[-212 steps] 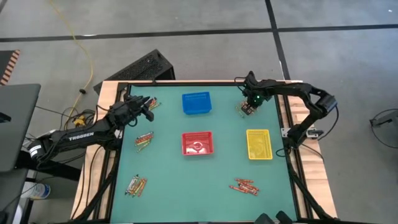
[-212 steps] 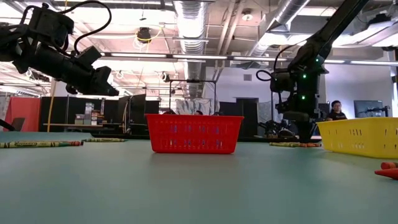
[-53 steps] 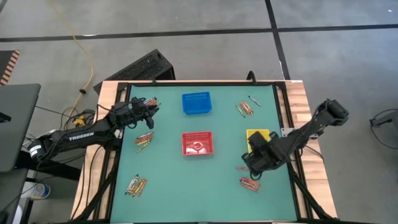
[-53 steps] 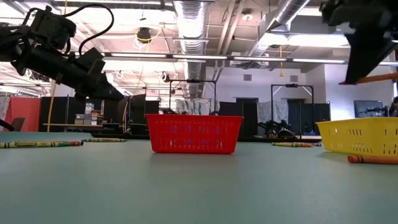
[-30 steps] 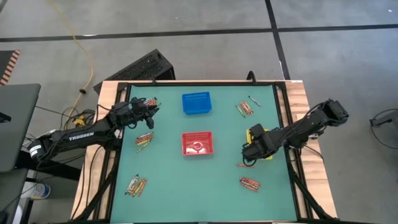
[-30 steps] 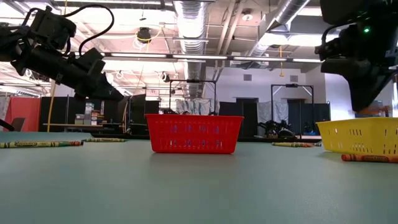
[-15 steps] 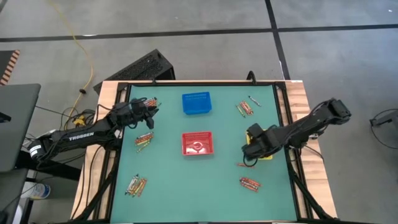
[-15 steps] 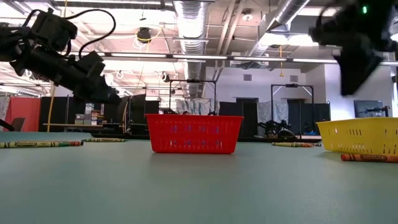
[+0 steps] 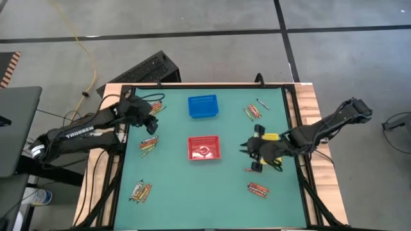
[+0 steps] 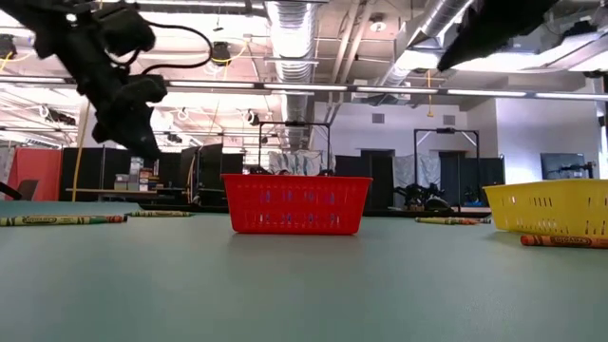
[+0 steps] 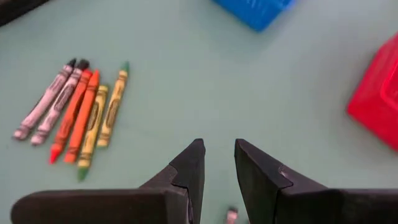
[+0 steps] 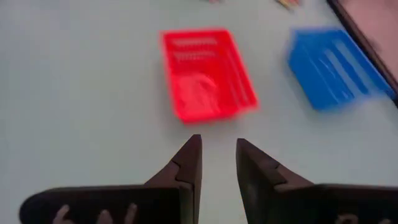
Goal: Sort crayons
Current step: Put the green crayon into the red bin
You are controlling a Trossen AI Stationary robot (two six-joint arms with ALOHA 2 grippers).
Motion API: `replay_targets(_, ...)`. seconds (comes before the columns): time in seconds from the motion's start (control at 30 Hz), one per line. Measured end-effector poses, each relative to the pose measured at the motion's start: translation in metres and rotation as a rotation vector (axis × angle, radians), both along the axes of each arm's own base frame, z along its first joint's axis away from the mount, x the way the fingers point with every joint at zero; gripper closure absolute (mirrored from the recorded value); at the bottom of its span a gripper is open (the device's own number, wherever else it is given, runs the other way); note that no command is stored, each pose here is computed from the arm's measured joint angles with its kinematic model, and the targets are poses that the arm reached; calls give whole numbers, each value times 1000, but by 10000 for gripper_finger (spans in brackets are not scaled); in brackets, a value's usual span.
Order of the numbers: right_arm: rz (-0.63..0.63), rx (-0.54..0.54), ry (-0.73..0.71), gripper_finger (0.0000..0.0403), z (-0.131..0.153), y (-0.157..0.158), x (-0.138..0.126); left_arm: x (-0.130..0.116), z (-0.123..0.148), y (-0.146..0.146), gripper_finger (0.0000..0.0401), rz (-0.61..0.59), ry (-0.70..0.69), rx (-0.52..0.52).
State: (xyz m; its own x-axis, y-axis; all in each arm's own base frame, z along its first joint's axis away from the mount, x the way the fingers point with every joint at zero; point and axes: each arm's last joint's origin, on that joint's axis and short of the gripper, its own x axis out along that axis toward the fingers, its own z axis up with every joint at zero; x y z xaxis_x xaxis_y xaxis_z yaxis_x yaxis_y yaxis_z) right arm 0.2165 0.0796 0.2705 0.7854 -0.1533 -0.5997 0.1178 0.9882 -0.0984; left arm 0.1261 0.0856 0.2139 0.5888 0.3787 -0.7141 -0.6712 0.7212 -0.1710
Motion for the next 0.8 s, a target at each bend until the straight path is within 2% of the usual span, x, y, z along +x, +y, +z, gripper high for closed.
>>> replay_targets(0.17, 88, -15, -136, 310, -12, -3, 7, 20, 7, 24, 324, 13, 185, 99)
replay_targets(0.4, 53, -20, -193, 310, -17, -13, 13, 49, -25, 86, 324, 17, 371, 63)
replay_targets(0.6, 63, 44, -190, 310, -18, -11, 13, 60, -56, 120, 324, 5, 385, -55)
replay_targets(0.8, 91, 56, -156, 310, -20, -11, 12, 64, -72, 131, 324, 9, 405, -76)
